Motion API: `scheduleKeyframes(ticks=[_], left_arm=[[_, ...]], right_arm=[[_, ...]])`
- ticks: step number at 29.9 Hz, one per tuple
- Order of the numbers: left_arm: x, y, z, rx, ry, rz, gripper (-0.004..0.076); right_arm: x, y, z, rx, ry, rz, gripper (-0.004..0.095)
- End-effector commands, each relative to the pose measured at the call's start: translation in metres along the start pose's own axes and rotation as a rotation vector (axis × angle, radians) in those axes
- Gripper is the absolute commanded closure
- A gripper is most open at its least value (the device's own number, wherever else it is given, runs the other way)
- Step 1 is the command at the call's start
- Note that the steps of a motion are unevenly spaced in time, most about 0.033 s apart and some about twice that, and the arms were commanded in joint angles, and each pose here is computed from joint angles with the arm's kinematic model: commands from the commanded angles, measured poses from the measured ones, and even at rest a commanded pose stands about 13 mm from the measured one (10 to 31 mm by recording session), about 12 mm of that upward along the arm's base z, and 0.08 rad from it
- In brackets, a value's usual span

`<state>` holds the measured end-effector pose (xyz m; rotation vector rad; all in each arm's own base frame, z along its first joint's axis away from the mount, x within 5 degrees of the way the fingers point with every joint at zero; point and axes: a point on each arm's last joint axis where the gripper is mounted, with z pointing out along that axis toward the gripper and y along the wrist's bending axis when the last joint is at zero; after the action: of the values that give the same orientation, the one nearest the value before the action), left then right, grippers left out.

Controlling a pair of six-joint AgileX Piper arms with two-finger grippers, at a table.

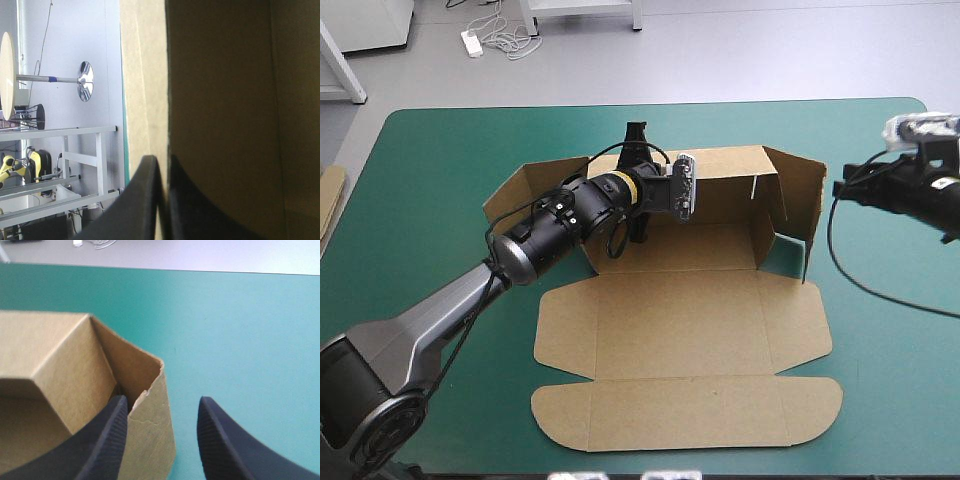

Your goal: Fold the box

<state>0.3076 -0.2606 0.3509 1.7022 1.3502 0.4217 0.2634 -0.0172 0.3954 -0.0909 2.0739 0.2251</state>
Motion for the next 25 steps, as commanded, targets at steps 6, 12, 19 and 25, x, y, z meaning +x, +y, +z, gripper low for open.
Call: scheduleKeyframes(ticks=[6,12,19,25], left_arm=[[-0.005,0.006,-0.015,0.001,-0.021,-0.064,0.0733],[-0.005,0.006,-0.015,0.004,-0.019,-0.064,0.0733],[-0.005,0.006,-0.015,0.002,-0.019,-0.062,0.0733],[-0.005,0.006,-0.015,-0.001,-0.016,-0.056,0.0733]], right_arm=[[-0.087,-0.014,-0.006,0.067,0.033,0.068,0.0496],[-0.104,-0.022,0.037,0.037,0.105,0.051,0.0496],[-0.110,-0.016,0.098,0.002,0.118,0.020,0.0496],[-0.090,-0.017,0.146,-0.022,0.237,0.033,0.0496]])
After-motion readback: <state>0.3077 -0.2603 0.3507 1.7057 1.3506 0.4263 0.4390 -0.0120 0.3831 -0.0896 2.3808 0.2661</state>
